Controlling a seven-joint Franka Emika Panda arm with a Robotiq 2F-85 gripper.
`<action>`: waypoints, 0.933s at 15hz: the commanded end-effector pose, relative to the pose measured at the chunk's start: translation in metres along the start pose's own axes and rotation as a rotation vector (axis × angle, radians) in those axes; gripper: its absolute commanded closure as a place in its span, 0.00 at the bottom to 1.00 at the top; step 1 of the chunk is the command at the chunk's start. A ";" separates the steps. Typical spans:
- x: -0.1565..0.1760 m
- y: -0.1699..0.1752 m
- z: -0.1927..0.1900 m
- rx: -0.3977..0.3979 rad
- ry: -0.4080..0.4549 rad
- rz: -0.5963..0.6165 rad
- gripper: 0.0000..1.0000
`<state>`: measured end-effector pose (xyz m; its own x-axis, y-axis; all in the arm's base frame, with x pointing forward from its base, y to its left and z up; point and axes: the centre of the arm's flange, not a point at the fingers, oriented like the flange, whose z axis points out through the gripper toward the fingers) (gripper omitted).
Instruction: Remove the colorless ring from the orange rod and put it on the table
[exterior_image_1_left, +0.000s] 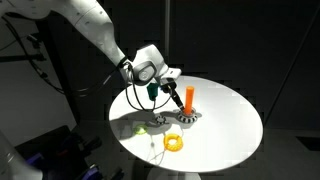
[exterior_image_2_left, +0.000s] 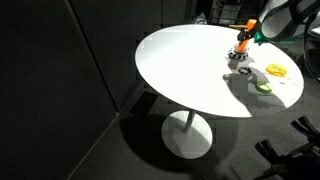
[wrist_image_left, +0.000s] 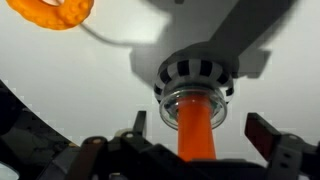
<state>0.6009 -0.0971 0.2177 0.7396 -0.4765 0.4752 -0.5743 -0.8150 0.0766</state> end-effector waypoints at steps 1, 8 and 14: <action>0.005 -0.004 0.008 -0.007 0.002 0.054 0.00; 0.009 -0.012 0.027 -0.003 0.006 0.097 0.00; 0.014 -0.021 0.041 0.009 0.019 0.106 0.00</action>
<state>0.6226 -0.0982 0.1918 0.6892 -0.5399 0.4832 -0.6338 -0.7724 0.0410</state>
